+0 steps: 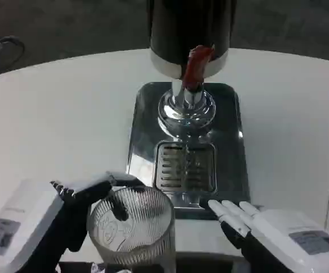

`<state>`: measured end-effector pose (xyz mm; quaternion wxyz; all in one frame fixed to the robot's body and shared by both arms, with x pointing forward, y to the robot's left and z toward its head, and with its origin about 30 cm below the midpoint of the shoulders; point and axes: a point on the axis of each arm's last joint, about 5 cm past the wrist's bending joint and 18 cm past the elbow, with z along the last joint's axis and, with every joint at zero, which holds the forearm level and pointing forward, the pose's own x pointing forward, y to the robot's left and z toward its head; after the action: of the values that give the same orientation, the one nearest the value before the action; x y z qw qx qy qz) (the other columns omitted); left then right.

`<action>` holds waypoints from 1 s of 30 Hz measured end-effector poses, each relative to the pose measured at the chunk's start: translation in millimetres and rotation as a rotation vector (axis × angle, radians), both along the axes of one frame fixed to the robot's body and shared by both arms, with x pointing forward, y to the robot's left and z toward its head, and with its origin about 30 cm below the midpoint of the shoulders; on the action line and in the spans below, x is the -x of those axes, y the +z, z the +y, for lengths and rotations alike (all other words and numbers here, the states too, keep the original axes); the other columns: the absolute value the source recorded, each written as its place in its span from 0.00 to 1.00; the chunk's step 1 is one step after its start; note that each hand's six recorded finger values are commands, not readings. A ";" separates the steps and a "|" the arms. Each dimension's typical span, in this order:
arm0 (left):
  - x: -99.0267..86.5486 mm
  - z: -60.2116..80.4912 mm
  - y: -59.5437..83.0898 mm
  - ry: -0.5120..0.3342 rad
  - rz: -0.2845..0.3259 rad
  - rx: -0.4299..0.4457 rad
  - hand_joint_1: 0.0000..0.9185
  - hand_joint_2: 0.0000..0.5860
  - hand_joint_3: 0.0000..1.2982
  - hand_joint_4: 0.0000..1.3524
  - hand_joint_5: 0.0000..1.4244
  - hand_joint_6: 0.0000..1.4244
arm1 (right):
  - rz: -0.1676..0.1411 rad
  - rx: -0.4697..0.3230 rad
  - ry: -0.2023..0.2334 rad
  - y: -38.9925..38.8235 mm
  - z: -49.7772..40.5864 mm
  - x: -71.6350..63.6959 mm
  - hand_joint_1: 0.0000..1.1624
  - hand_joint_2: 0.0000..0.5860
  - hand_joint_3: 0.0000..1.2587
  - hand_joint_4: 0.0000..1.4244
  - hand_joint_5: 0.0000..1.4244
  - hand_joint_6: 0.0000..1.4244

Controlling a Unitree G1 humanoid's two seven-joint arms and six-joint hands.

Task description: Grasp the cup under the faucet to collect the drink, then remove the cup.

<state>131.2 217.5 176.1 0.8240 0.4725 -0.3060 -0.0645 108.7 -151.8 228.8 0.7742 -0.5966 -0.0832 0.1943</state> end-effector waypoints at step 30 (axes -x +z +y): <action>-34.8 -6.3 0.9 0.030 -0.019 -0.010 0.44 0.28 0.81 0.82 0.89 0.90 | 0.003 -0.022 -0.085 -5.4 -15.1 10.8 0.21 0.78 0.02 0.00 0.00 0.00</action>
<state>165.9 211.2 177.0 0.8195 0.4819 -0.3063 -0.0494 97.9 -167.0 223.3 0.7883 -0.5909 -0.0587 0.1612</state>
